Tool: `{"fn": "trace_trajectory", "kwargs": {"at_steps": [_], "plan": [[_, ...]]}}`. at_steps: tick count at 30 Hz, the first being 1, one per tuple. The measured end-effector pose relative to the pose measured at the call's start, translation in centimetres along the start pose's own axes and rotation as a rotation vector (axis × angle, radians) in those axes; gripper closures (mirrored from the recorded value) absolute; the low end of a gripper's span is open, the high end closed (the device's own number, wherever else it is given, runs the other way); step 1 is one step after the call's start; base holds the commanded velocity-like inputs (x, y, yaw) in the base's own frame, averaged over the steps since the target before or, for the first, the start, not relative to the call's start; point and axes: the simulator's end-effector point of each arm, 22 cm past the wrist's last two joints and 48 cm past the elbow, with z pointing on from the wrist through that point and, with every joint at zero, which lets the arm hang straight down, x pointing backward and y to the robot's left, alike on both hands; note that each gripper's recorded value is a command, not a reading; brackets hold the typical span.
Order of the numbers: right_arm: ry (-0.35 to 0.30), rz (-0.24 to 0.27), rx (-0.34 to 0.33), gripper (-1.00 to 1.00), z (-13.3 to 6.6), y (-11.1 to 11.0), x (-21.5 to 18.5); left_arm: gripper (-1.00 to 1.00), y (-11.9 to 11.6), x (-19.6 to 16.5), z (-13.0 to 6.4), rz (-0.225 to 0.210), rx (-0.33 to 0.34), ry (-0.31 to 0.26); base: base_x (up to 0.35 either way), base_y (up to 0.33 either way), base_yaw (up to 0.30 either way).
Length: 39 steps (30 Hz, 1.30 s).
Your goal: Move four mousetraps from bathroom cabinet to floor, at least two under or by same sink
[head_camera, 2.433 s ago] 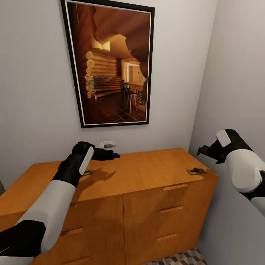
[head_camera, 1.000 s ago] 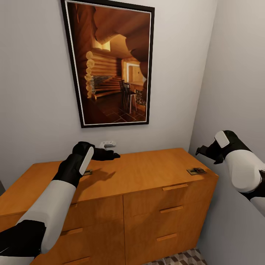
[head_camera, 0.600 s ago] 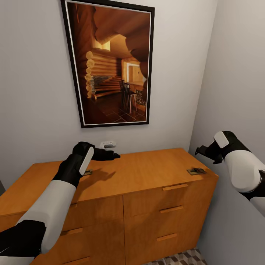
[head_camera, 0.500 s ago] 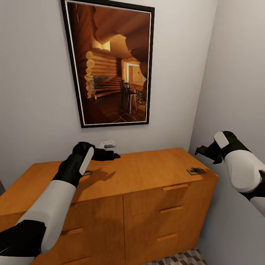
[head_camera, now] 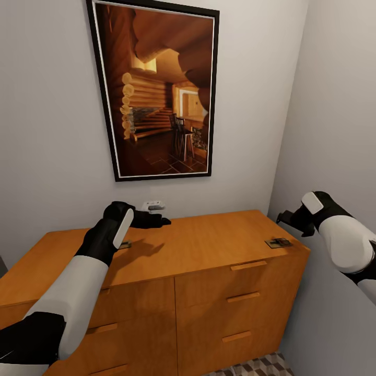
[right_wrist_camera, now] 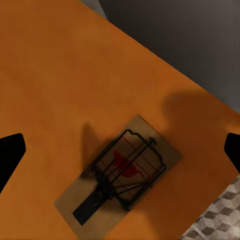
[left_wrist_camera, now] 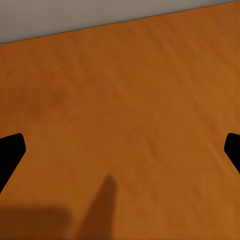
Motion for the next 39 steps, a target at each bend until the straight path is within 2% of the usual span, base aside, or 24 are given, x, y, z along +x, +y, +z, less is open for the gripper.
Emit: {"fn": "trace_trajectory", "kwargs": {"at_steps": [21, 39], "plan": [[0.002, 0.0, 0.004, -1.0, 0.3, -0.1, 0.2, -1.0, 0.0, 0.1, 0.0, 0.0, 0.0, 0.001, 0.0, 0.0, 0.0], [0.057, -0.022, 0.019, -1.0, 1.2, -0.2, 2.3, -1.0, 0.2, 0.1, 0.0, -0.001, -0.003, 0.003, 0.0, 0.0, 0.0]]}}
